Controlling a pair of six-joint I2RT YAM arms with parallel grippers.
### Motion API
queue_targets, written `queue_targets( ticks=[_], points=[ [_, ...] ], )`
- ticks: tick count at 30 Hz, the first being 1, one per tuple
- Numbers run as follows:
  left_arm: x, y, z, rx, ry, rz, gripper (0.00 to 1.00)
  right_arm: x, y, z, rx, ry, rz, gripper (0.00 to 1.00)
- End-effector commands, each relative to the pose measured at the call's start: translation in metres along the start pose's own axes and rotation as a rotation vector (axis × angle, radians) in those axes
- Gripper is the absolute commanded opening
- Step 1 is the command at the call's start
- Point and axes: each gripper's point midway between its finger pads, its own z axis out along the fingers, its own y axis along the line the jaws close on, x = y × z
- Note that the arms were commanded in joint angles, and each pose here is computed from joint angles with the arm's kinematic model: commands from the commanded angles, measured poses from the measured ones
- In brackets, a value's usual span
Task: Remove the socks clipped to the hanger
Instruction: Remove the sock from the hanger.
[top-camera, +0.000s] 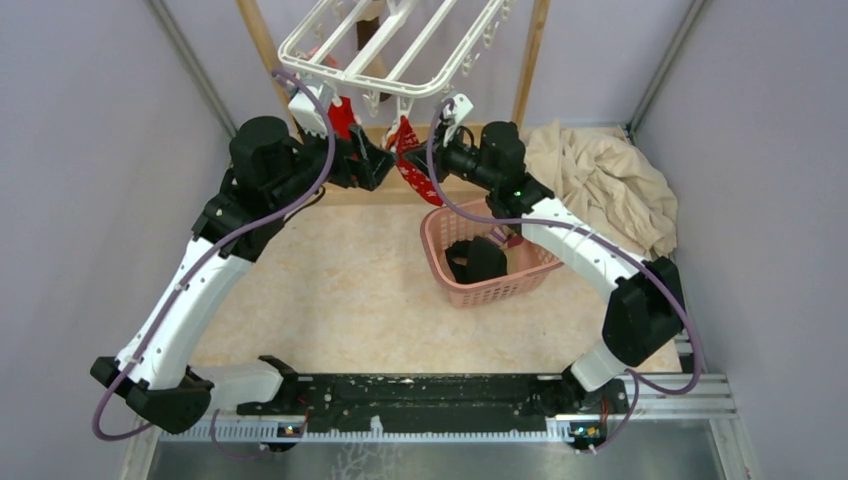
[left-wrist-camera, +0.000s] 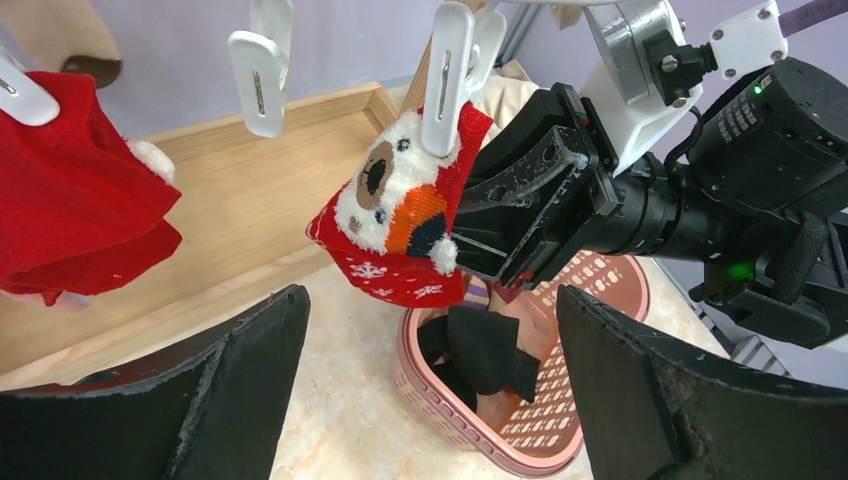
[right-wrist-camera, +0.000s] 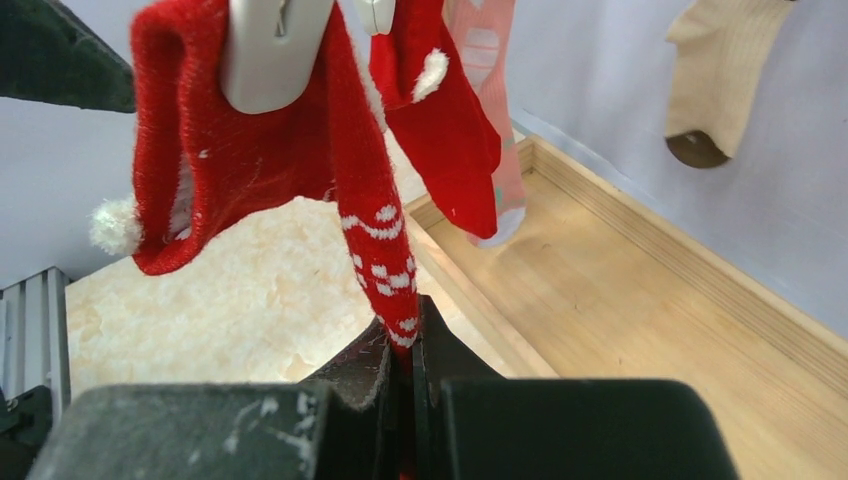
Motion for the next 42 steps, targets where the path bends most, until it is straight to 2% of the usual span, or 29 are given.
queue_targets(
  ticks=[1, 10, 20, 31, 40, 42],
  points=[
    [-0.01, -0.003, 0.003, 0.01, -0.044, 0.0, 0.99, -0.054, 0.018, -0.013, -0.016, -0.106, -0.046, 0.0],
    [-0.022, -0.011, 0.035, 0.006, -0.058, -0.026, 0.99, -0.052, 0.021, -0.009, 0.029, -0.084, -0.043, 0.0],
    [-0.029, -0.018, 0.066, -0.138, -0.12, -0.022, 0.99, -0.042, 0.021, -0.001, 0.132, -0.038, -0.073, 0.0],
    [-0.038, -0.002, 0.073, -0.279, -0.161, 0.008, 0.99, -0.038, 0.02, -0.007, 0.171, -0.018, -0.089, 0.0],
    [-0.053, -0.006, 0.056, -0.256, -0.199, 0.045, 0.94, -0.032, 0.018, -0.011, 0.184, -0.004, -0.09, 0.0],
    [-0.052, -0.008, 0.05, -0.236, -0.187, 0.064, 0.97, -0.031, 0.018, -0.012, 0.185, -0.001, -0.09, 0.0]
  ],
)
